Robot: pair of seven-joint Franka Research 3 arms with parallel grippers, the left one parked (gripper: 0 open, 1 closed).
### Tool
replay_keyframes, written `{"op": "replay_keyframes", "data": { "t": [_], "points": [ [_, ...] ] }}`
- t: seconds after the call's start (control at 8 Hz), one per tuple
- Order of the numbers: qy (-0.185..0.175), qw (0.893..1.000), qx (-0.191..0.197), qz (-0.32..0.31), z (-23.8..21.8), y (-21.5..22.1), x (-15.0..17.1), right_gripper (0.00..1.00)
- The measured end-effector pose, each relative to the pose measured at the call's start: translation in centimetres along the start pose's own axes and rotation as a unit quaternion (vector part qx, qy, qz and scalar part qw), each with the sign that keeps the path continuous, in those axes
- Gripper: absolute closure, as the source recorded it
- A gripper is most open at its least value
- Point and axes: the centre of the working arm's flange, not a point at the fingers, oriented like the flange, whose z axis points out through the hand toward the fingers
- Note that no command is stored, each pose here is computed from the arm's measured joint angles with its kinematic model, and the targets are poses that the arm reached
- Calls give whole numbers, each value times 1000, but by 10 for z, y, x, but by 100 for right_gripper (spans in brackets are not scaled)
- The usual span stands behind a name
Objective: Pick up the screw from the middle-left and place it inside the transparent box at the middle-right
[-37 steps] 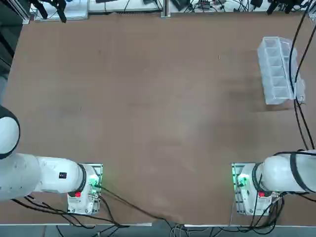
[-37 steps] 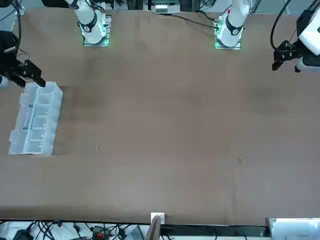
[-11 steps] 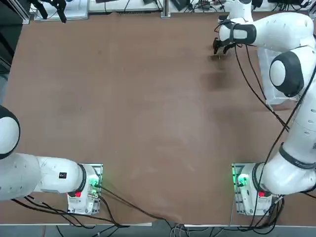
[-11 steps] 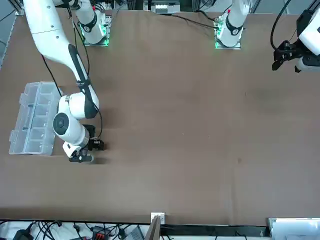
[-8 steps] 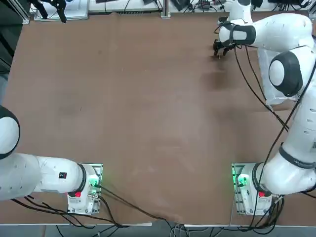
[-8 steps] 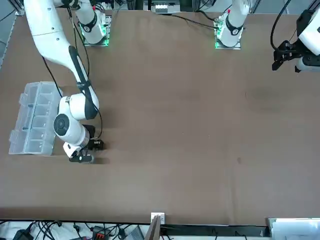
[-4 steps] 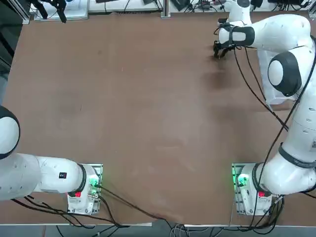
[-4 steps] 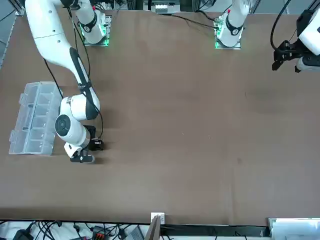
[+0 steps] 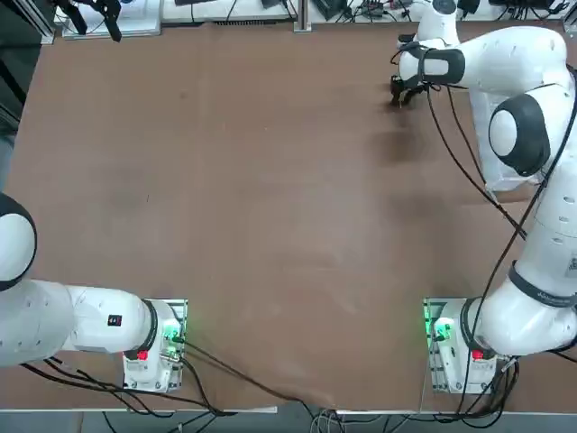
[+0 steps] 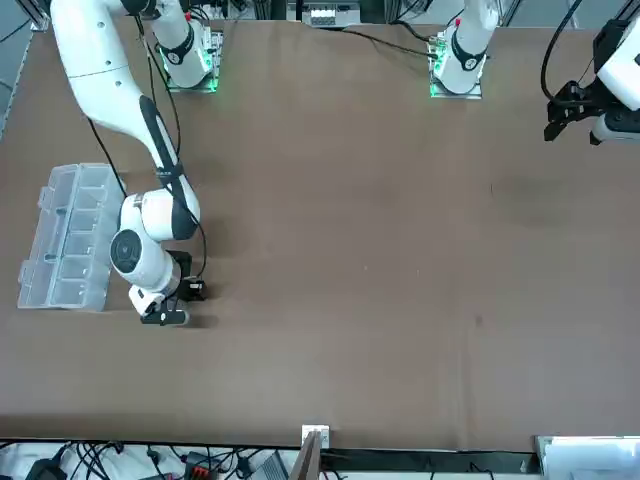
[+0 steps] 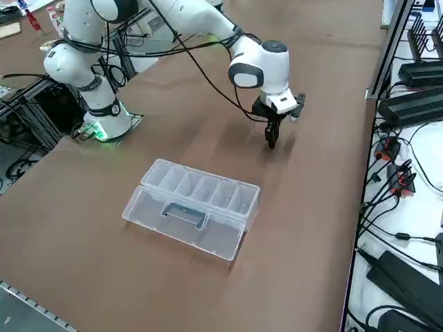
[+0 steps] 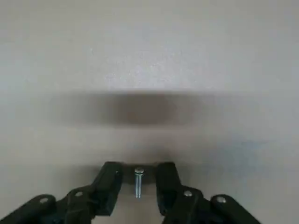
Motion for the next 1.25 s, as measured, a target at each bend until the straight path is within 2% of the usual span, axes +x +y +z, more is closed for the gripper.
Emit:
{"op": "replay_keyframes", "data": {
  "t": [0.25,0.5,0.88,1.25],
  "points": [
    [1,1000,-1,1,-2,1,1,70],
    [2,1000,-1,1,-2,1,1,76],
    [2,1000,-1,1,-3,2,1,95],
    [3,1000,-1,1,-4,1,2,96]
  ]
}}
